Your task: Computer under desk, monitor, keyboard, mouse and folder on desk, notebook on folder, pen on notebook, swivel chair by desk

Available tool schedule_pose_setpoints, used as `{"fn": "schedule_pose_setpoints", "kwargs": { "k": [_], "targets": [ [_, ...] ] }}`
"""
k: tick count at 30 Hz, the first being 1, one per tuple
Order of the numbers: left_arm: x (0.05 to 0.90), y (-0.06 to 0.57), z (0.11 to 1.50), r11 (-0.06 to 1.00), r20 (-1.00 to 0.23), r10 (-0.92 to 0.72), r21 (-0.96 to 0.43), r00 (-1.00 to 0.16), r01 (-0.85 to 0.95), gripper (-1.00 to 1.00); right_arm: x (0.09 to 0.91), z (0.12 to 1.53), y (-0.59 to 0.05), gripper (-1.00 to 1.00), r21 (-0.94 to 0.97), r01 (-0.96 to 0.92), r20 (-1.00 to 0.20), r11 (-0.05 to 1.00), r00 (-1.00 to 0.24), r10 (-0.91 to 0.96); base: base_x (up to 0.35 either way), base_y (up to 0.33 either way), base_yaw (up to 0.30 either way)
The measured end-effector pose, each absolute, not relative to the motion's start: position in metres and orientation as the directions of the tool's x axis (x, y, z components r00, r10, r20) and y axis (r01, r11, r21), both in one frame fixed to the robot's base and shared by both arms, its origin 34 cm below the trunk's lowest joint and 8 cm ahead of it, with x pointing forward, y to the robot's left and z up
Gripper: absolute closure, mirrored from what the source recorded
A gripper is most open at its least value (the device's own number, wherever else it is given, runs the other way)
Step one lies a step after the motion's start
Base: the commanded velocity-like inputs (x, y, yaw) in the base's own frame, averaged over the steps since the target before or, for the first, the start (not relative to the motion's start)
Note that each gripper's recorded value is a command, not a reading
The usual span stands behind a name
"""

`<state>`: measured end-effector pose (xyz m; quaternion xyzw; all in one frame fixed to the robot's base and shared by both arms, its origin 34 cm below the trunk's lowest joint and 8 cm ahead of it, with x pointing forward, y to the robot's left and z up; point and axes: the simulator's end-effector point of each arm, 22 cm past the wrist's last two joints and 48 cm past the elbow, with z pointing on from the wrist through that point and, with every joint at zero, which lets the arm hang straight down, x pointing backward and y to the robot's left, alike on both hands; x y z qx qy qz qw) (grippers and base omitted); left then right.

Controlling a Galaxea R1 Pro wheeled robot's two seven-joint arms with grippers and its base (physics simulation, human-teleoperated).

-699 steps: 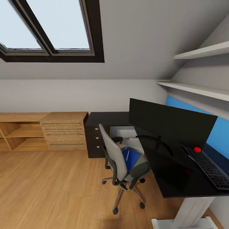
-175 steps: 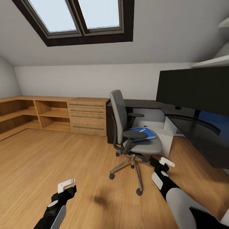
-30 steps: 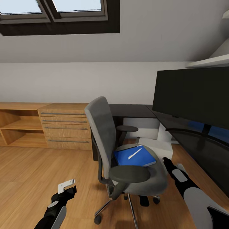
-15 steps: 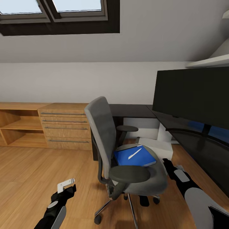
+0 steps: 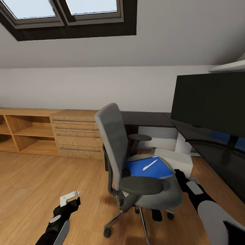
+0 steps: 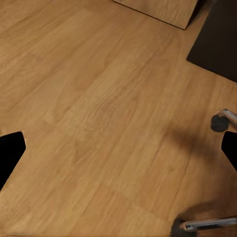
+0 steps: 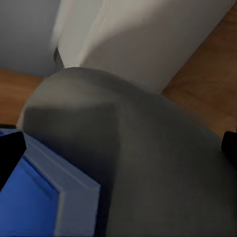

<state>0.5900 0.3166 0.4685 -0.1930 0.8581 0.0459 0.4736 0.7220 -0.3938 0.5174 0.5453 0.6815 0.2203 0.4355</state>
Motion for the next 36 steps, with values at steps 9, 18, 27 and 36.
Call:
{"fn": "schedule_pose_setpoints", "kwargs": {
  "k": [9, 18, 27, 36],
  "targets": [
    [0.589, 0.319, 0.466, 0.918, -0.828, -0.292, -0.102, -0.479, -0.383, -1.0, 0.721, 0.514, -0.394, -1.0, 0.773, 0.557, -0.35, 0.305, -0.026, 0.936, 0.0, 0.0, 0.24],
    [0.588, 0.32, 0.461, 0.917, -0.822, -0.293, -0.098, -0.488, -0.386, -1.0, 0.723, 0.512, -0.396, -1.0, 0.77, 0.558, -0.358, 0.311, -0.027, 0.933, 0.0, 0.0, 0.228],
    [0.587, 0.32, 0.457, 0.917, -0.818, -0.293, -0.095, -0.495, -0.387, -1.0, 0.724, 0.513, -0.398, -1.0, 0.77, 0.556, -0.362, 0.312, -0.022, 0.932, 0.0, 0.0, 0.238],
    [0.586, 0.318, 0.454, 0.918, -0.814, -0.294, -0.094, -0.501, -0.386, -1.0, 0.724, 0.507, -0.395, -1.0, 0.768, 0.561, -0.358, 0.308, -0.024, 0.934, 0.0, 0.0, 0.173]
  ]
}}
